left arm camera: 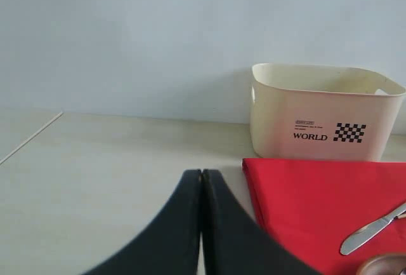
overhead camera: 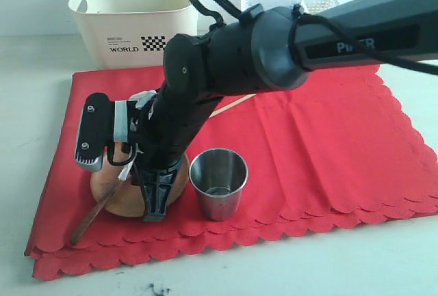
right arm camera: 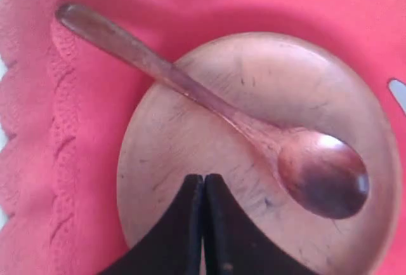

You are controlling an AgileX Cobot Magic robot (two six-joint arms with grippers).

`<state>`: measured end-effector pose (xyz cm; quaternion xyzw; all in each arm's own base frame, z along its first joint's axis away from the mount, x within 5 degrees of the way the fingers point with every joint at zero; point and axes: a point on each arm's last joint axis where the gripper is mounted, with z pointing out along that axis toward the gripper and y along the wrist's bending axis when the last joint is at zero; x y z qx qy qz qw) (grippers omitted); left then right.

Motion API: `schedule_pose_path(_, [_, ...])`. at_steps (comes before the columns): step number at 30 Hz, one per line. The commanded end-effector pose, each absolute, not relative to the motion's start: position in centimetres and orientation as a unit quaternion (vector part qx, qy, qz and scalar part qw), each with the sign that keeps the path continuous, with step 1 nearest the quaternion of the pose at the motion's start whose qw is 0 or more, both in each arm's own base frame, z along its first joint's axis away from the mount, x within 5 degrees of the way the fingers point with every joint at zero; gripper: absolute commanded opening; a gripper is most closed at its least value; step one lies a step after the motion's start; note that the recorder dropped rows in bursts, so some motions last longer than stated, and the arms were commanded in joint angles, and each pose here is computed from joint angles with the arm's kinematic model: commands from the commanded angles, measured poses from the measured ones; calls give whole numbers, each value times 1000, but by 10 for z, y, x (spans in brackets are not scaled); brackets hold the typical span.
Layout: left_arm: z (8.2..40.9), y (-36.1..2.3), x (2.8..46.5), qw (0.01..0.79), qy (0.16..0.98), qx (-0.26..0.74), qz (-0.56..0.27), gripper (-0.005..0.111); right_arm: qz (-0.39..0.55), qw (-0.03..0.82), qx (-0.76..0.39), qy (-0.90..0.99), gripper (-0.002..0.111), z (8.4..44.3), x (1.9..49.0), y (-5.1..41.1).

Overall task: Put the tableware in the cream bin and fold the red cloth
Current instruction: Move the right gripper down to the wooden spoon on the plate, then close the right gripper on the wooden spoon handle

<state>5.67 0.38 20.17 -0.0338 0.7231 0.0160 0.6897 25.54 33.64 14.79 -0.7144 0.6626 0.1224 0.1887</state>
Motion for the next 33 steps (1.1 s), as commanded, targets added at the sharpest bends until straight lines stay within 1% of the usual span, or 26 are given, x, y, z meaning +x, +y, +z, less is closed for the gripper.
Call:
schedule_pose_path(1, [202, 3, 56, 692, 721, -30, 14, 2, 134, 208, -664, 705, 0, 150, 262, 343])
schedule_pose_path(4, [202, 3, 56, 692, 721, -30, 14, 2, 137, 224, -641, 721, 6, 151, 265, 344])
schedule_pose_path(10, [202, 3, 56, 692, 721, -30, 14, 2, 135, 226, -644, 718, 27, 151, 265, 344])
schedule_pose_path(11, [202, 3, 56, 692, 721, -30, 14, 2, 135, 226, -644, 718, 32, 151, 265, 344])
schedule_pose_path(15, [202, 3, 56, 692, 721, -30, 14, 2, 122, 226, -683, 684, 47, 151, 257, 351])
schedule_pose_path(17, [202, 3, 56, 692, 721, -30, 14, 2, 111, 231, -702, 664, 52, 153, 253, 360])
schedule_pose_path(21, [202, 3, 56, 692, 721, -30, 14, 2, 94, 234, -714, 653, 53, 159, 259, 376])
schedule_pose_path(22, [202, 3, 56, 692, 721, -30, 14, 2, 87, 223, -718, 654, 53, 159, 262, 379])
schedule_pose_path(26, [202, 3, 56, 692, 721, -30, 14, 2, 74, 123, -751, 644, 53, 149, 263, 382])
schedule_pose_path(28, [202, 3, 56, 692, 721, -30, 14, 2, 72, 90, -776, 620, 53, 143, 263, 383])
schedule_pose_path(30, [202, 3, 56, 692, 721, -30, 14, 2, 69, 83, -797, 595, 53, 138, 264, 384])
schedule_pose_path(33, [202, 3, 56, 692, 721, -30, 14, 2, 63, 94, -816, 567, 53, 135, 261, 389])
